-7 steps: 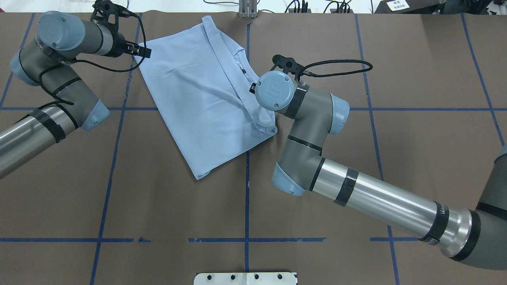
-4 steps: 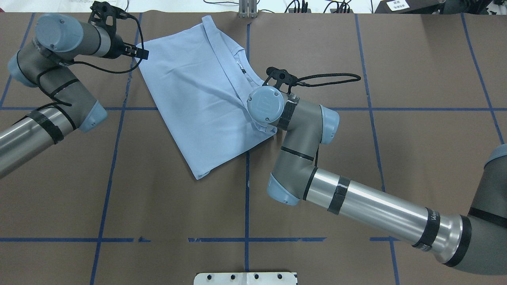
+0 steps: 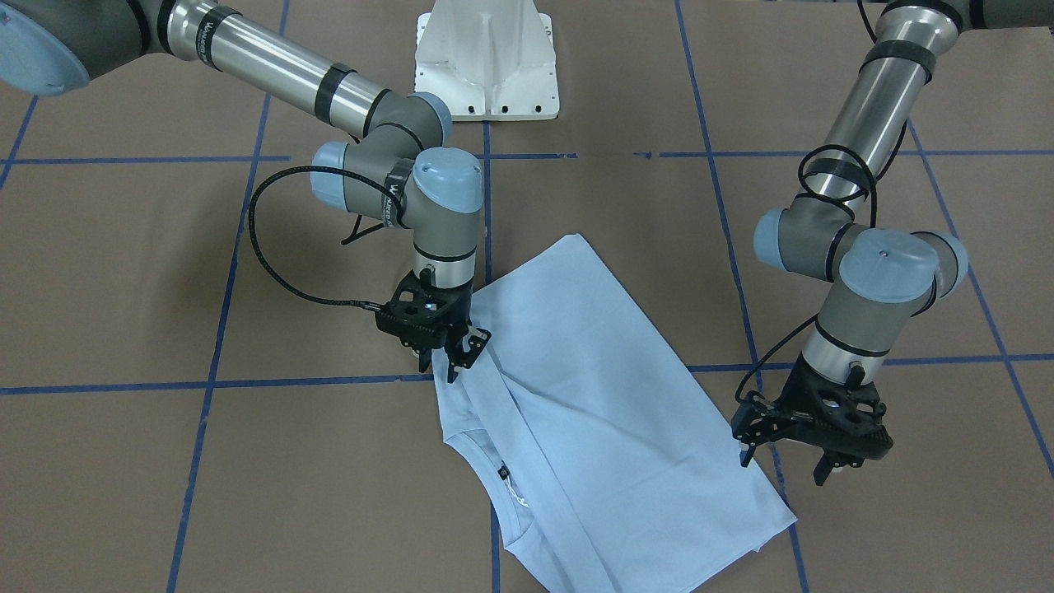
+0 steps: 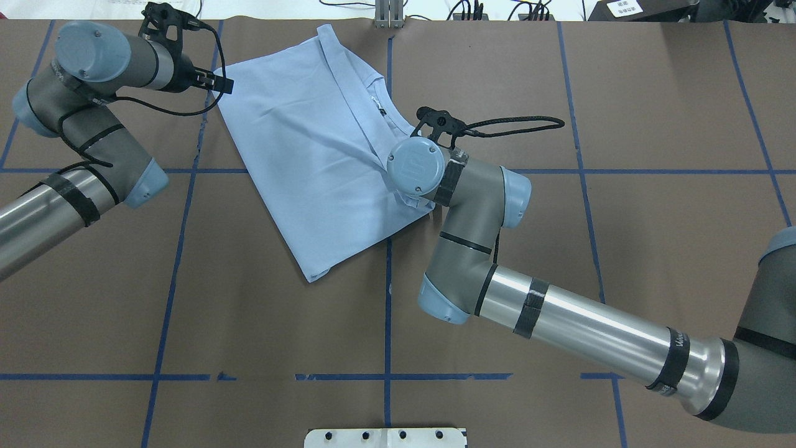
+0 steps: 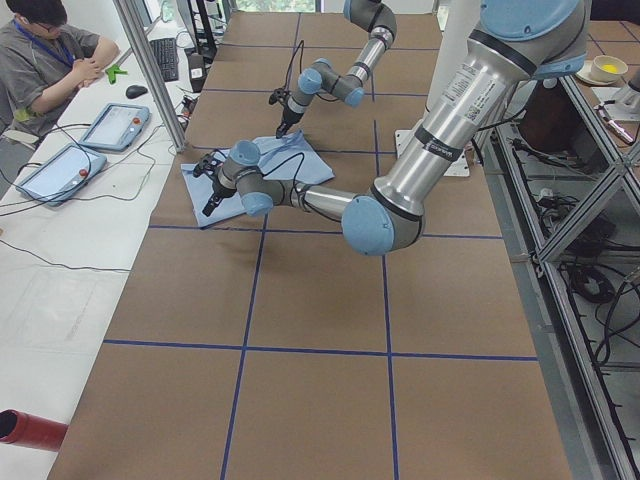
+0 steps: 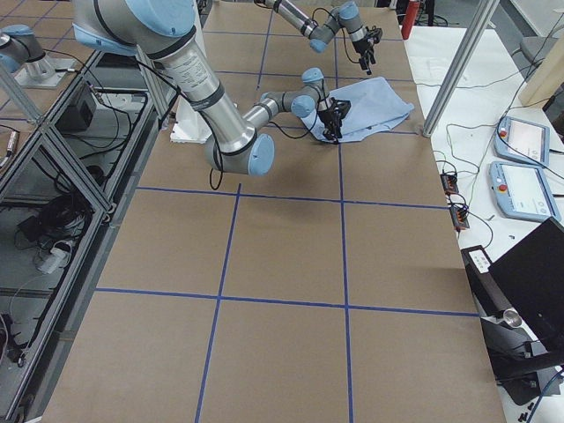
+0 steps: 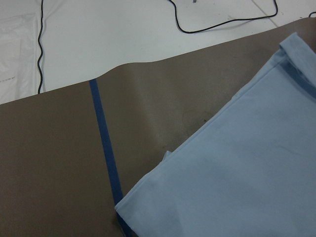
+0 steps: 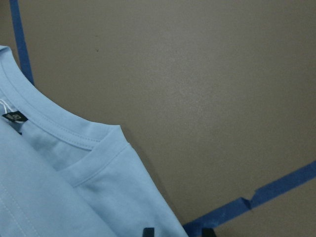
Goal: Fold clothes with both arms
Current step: 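Reach the right gripper to the folded shirt's collar edge and press it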
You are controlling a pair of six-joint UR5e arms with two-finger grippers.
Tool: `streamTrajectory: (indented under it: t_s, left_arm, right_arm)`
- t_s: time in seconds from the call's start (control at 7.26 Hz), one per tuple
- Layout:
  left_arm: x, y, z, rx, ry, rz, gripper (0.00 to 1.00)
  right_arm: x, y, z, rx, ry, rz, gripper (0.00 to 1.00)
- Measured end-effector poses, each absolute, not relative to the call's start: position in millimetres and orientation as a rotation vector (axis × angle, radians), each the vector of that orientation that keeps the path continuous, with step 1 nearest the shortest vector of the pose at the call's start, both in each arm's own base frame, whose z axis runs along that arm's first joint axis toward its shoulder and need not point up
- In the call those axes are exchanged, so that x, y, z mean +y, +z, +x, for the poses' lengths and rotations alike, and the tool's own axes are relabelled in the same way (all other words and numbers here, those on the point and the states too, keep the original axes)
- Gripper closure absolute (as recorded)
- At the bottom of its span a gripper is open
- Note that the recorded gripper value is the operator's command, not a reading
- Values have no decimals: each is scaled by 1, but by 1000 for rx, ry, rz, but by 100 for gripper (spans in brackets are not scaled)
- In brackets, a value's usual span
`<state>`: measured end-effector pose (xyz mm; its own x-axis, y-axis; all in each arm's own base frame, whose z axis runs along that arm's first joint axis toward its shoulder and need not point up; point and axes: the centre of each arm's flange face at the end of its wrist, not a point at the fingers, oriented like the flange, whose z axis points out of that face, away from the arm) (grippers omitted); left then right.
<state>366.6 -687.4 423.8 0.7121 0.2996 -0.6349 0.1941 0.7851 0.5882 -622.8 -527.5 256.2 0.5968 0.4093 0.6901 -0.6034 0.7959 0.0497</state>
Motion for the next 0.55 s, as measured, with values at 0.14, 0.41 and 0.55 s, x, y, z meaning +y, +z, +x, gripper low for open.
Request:
streamTrajectory:
  t_s: [0.14, 0.41, 0.55]
  left_arm:
    - [-687, 424, 367, 792, 64, 684, 0]
    - [-687, 424, 366, 793, 64, 685, 0]
    - [-687, 423, 366, 793, 64, 685, 0]
  right_arm:
    - [-528, 255, -623, -720, 598, 292, 100]
    - [-528, 253, -623, -722, 597, 293, 100]
    - [-527, 250, -621, -725, 596, 294, 100]
